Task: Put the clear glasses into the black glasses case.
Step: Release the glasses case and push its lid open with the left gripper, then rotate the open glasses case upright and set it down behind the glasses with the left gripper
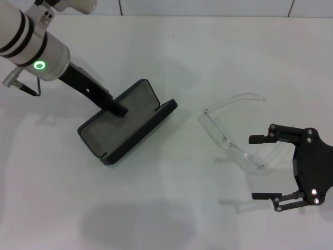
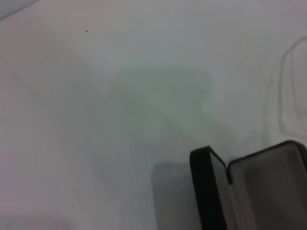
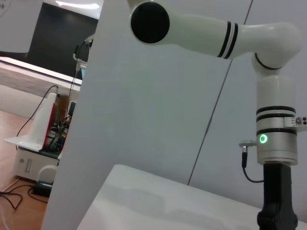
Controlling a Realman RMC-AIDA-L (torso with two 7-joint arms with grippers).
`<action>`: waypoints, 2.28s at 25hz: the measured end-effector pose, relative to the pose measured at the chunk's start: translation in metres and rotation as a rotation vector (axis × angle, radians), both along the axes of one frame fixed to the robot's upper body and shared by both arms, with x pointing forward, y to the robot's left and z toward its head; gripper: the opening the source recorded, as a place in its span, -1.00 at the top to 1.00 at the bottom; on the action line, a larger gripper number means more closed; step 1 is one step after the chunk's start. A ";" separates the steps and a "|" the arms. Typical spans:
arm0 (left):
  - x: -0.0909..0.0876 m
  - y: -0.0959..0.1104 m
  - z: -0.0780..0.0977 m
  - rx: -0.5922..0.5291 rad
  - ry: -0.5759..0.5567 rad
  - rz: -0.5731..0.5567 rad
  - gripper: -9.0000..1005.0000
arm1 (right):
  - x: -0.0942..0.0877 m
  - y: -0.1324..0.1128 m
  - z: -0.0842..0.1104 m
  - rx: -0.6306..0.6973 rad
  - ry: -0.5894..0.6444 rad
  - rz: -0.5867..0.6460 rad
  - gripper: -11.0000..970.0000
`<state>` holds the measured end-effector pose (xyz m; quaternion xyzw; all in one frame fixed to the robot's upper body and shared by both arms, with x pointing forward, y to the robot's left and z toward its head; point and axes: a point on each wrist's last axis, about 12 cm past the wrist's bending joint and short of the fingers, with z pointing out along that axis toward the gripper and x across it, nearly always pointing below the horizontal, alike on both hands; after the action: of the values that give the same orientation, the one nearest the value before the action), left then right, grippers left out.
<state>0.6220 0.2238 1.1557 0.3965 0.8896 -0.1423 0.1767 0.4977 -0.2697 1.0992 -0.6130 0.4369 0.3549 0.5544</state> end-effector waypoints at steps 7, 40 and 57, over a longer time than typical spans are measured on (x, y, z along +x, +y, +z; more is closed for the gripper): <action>-0.001 0.003 -0.004 0.024 -0.004 -0.003 -0.28 | -0.001 0.000 0.000 -0.001 -0.008 0.001 -0.77; -0.003 -0.047 -0.001 0.135 -0.585 -0.314 0.67 | -0.005 0.001 -0.005 0.015 -0.004 -0.016 -0.77; -0.028 -0.069 -0.030 0.186 -0.840 -0.479 0.70 | -0.009 -0.001 -0.008 0.020 -0.008 -0.033 -0.77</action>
<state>0.5940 0.1544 1.1261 0.6271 0.6340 0.0733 0.4465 0.4886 -0.2705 1.0913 -0.6016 0.4413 0.3475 0.5679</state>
